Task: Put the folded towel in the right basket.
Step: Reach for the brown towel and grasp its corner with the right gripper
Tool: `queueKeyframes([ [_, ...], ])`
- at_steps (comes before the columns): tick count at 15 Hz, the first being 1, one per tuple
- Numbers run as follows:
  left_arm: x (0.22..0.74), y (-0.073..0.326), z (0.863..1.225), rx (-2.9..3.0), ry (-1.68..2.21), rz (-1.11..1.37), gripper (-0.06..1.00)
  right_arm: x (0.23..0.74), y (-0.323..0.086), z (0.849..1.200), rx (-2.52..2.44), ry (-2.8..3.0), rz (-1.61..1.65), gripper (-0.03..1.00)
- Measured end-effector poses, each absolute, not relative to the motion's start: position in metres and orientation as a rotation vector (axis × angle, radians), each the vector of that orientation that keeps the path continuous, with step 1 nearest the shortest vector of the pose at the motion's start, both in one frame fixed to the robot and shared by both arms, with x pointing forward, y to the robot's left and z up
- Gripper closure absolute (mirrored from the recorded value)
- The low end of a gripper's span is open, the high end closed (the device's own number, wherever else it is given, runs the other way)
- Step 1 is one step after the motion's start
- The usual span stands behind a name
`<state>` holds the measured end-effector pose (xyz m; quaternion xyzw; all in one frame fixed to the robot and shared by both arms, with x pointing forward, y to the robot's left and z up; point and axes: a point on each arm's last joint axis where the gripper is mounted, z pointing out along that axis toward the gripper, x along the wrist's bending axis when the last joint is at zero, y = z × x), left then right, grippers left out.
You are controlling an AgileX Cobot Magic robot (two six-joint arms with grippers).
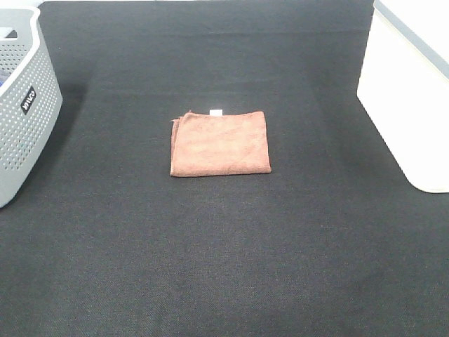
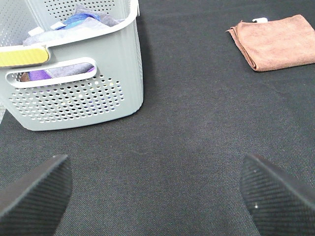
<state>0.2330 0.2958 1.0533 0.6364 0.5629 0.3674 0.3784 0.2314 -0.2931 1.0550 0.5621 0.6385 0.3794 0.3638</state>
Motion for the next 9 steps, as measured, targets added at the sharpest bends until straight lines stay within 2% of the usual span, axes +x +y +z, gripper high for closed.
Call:
queueKeyframes([
  [9, 0.233, 0.2958, 1.0533, 1.626, 1.439, 0.939, 0.06, 0.2314, -0.2931, 1.055, 1.446, 1.643, 0.976, 0.25],
])
